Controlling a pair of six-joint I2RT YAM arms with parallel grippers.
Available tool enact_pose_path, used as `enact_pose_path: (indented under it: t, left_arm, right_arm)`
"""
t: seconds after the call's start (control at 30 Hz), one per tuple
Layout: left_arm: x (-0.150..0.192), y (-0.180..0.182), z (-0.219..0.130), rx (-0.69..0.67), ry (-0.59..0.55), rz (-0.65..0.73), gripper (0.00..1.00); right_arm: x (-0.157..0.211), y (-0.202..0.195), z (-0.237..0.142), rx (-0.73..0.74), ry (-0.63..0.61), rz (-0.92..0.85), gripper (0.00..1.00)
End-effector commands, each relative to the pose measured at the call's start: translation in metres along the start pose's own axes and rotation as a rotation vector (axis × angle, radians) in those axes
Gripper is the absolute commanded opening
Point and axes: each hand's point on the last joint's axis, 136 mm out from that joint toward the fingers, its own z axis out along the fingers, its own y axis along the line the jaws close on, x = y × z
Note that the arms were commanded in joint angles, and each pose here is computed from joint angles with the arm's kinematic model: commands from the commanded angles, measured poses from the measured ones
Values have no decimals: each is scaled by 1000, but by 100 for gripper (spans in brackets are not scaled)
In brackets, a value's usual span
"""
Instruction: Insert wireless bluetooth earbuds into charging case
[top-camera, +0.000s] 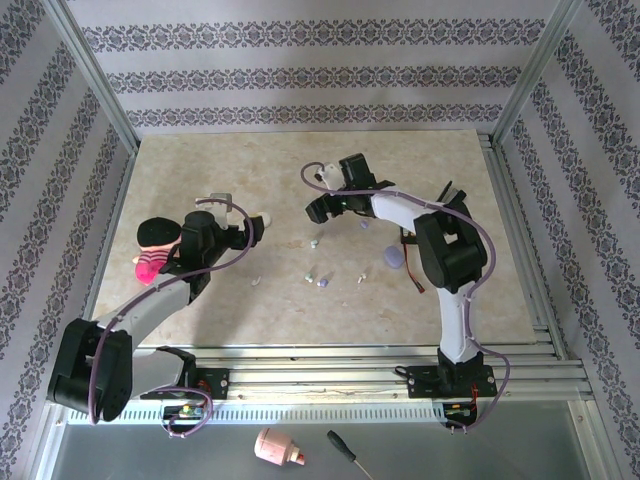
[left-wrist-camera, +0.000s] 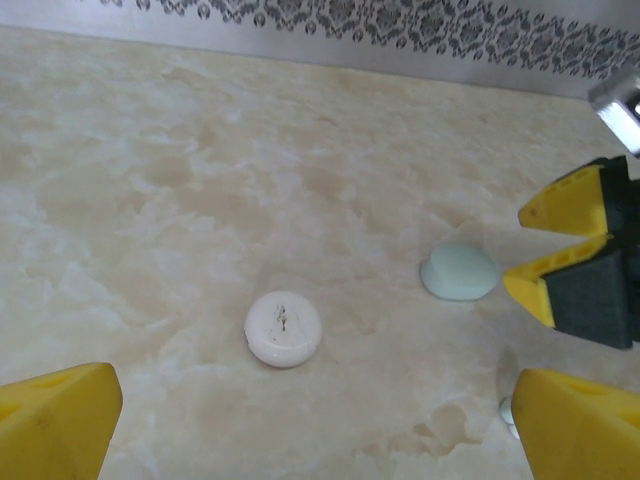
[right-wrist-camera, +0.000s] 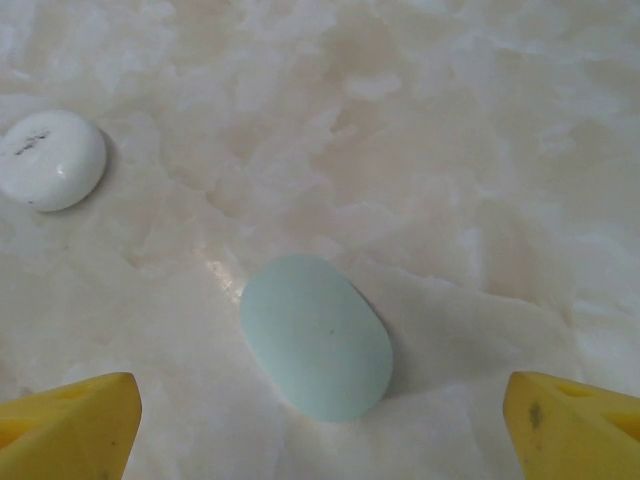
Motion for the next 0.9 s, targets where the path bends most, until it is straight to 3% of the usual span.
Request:
enact_pose_path:
  t: [0.0,0.3,0.67,0.87]
  left_arm:
    - [-1,-10,7,43,18,-16,100]
    - [2,-13,19,64,28,-28,99]
    - [10,-11,22,63,43,-31,99]
    - [15,-10,23,67,48,-41,99]
  right_arm:
    - [12,6,10,-13,107,-23,93]
    - [20,1,25,6,212,-15,85]
    - [21,3,36,5,261,16,63]
    - [23,7,39,4,278,0,61]
